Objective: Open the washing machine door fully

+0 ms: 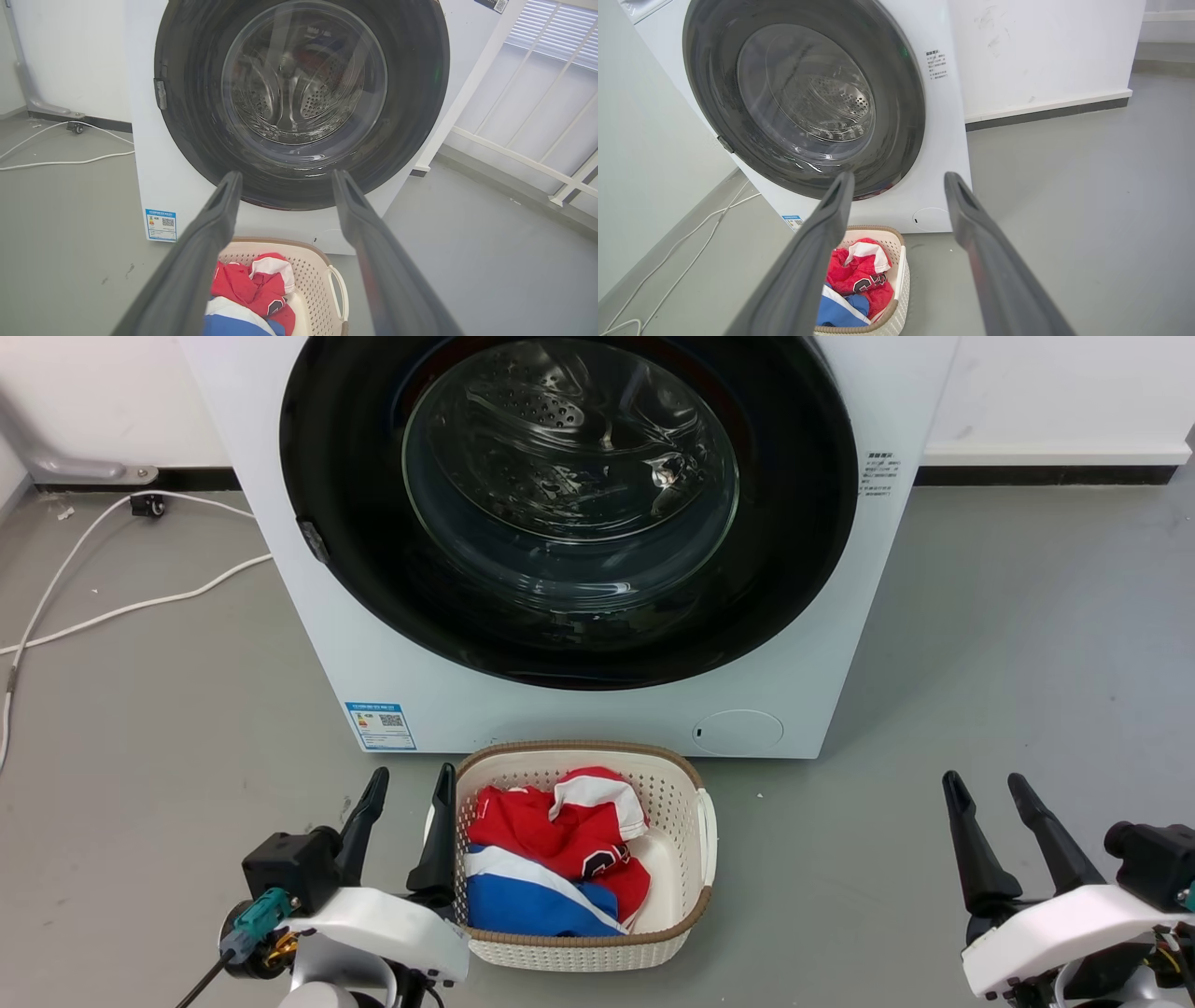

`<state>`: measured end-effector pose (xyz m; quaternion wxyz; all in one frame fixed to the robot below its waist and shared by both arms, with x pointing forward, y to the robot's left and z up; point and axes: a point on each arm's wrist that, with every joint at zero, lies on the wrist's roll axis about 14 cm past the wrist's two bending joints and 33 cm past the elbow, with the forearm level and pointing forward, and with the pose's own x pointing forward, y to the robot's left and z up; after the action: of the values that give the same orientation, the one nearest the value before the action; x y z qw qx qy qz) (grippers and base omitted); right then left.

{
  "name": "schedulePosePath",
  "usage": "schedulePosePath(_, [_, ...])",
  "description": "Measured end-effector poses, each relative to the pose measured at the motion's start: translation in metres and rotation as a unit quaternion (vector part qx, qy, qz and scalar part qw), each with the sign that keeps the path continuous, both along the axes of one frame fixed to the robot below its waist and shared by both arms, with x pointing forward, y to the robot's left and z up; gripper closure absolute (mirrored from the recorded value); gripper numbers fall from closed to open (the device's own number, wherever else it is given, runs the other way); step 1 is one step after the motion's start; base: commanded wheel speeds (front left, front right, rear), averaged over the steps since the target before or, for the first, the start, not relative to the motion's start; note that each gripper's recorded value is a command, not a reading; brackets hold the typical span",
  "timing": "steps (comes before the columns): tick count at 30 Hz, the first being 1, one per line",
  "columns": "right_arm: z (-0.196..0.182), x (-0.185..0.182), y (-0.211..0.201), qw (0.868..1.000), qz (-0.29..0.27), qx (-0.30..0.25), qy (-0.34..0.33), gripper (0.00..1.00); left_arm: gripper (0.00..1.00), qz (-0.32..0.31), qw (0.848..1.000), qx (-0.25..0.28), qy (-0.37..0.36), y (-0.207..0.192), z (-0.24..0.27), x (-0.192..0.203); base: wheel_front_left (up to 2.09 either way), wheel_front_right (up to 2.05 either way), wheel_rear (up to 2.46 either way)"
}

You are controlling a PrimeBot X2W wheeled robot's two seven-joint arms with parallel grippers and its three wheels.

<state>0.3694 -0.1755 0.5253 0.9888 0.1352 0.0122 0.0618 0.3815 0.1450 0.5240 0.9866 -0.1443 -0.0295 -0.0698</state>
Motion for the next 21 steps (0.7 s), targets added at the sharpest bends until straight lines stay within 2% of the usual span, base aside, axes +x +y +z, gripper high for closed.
schedulePosePath(21, [0.0013, -0.0022, -0.0007, 0.997, -0.003, -0.079, -0.005, 0.0, 0.0, -0.01, 0.996, 0.081, -0.025, -0.0044, 0.0011, -0.0012, 0.0, 0.0, 0.0])
